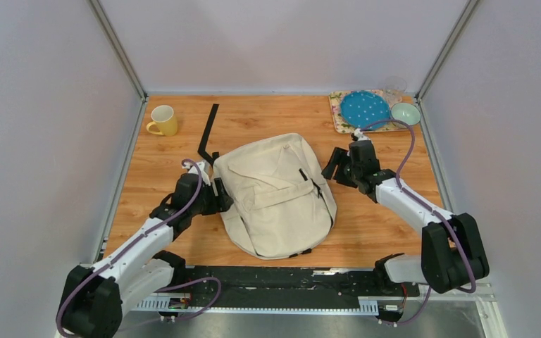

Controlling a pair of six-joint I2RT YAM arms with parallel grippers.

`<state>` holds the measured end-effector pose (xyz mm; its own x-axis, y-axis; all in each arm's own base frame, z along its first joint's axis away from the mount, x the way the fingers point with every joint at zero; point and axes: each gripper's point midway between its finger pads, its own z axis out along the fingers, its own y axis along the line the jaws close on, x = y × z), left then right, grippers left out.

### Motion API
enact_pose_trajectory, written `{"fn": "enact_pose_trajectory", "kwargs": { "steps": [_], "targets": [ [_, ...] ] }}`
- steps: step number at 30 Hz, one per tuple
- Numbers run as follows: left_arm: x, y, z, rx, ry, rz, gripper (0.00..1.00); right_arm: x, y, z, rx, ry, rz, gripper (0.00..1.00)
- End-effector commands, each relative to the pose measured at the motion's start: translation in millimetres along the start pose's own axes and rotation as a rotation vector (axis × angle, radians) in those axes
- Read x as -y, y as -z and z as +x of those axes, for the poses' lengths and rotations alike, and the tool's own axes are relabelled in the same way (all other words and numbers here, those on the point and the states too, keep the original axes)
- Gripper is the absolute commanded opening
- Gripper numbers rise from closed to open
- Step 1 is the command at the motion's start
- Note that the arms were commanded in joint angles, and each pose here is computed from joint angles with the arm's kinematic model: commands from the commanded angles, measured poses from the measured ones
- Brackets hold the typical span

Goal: Pack the student bag
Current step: Adjust the student bag at the center of the board.

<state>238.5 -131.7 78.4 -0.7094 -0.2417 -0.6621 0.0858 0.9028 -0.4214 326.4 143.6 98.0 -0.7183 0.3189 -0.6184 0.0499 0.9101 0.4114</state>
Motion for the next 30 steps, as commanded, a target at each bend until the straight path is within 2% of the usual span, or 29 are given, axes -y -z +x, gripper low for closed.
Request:
{"fn": "enact_pose_trajectory", "kwargs": {
  "steps": [1,2,5,9,14,17,20,25,30],
  "targets": [
    [-26,-16,33,-0.077,0.098,-0.078,0.76,-11,-8,14,-0.068,-0.069,-0.098,0.66],
    [-19,-18,44,-0.109,0.124,-0.023,0.76,-9,-11,20,-0.090,-0.075,-0.092,0.66],
    [2,-26,38,-0.087,0.132,0.100,0.76,-7,-13,36,-0.139,-0.099,-0.102,0.66],
    [22,-32,21,-0.088,0.077,0.182,0.76,-16,-12,59,-0.196,-0.146,-0.197,0.65],
    [50,-45,0,-0.129,0.000,0.293,0.76,-18,-5,94,-0.266,-0.198,-0.222,0.63],
    [68,-51,-10,-0.145,-0.005,0.370,0.76,-24,2,103,-0.267,-0.191,-0.229,0.63],
    [77,-55,-17,-0.156,-0.013,0.406,0.76,-26,9,94,-0.203,-0.178,-0.222,0.63],
    [71,-58,-19,-0.171,-0.036,0.356,0.76,-7,25,68,-0.080,-0.134,-0.101,0.64],
    [29,-60,-20,-0.134,-0.034,0.111,0.79,14,49,26,0.083,-0.059,0.039,0.72]
  ]
}}
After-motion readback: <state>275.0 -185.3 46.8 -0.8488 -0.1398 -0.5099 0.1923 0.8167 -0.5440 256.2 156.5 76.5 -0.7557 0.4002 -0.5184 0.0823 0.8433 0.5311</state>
